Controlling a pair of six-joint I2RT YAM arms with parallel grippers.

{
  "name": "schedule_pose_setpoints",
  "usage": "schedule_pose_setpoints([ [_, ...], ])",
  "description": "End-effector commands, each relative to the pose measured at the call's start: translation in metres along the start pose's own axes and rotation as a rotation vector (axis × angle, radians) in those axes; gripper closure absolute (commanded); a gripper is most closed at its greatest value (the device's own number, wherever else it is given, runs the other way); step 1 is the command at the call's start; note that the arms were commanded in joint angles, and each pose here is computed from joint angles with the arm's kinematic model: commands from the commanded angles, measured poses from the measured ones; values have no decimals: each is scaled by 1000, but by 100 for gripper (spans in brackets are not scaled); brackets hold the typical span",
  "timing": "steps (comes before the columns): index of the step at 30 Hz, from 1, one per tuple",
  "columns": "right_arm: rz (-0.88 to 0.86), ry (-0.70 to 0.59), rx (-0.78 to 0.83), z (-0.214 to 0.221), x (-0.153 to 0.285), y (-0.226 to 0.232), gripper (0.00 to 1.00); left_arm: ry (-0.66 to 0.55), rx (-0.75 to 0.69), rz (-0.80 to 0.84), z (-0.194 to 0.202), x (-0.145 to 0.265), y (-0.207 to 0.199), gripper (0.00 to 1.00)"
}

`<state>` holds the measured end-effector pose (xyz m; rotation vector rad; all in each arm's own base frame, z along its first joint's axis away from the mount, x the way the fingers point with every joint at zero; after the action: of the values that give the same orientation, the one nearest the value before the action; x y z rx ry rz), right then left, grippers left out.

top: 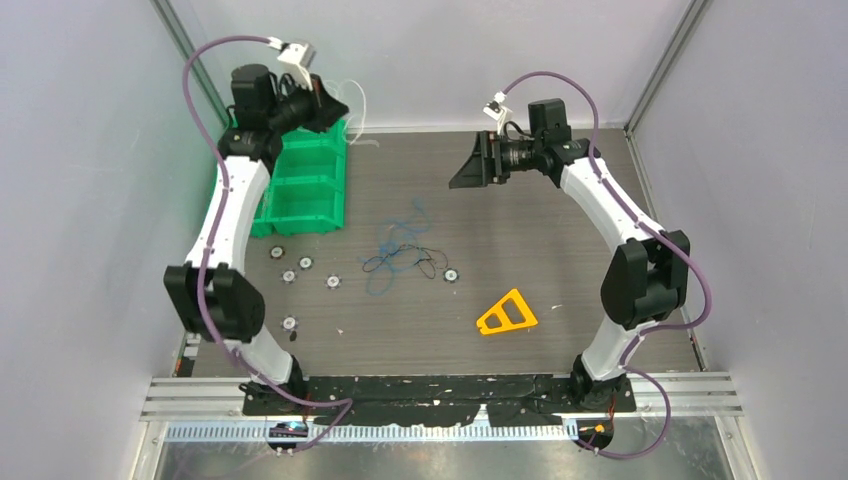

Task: Untangle the cables

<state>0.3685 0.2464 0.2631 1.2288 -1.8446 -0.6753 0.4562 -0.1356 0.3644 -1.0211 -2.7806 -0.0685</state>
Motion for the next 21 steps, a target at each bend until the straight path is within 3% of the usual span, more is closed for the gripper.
schedule_pose_setpoints([
  [1, 46, -40, 127, -10, 25, 18, 14, 42, 89, -167, 6, -5, 86, 100],
  [8, 159, -35, 204, 4, 44, 11, 8, 18, -58, -351, 4, -26, 194, 100],
  [15, 233, -30, 234, 17, 52, 0, 5, -42, -102, -359, 23, -54, 243, 100],
  [18, 251, -26, 240, 20, 54, -4, 4, 2, -104, -387, 47, -63, 254, 100],
  [21, 284, -21, 252, 18, 55, -10, 4, 160, -196, -401, 91, -72, 256, 100],
])
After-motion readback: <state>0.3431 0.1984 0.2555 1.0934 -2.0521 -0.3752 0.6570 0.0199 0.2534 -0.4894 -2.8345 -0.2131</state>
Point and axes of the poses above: each gripper's point midway between its finger pads, its own x axis back along the fingers, its own y axis along the line the jaws close on, z = x × y, the point moved 1 cm from there along x, back along the fingers, and after that the axes turned 11 degrees about -x, right-handed, at the moved point
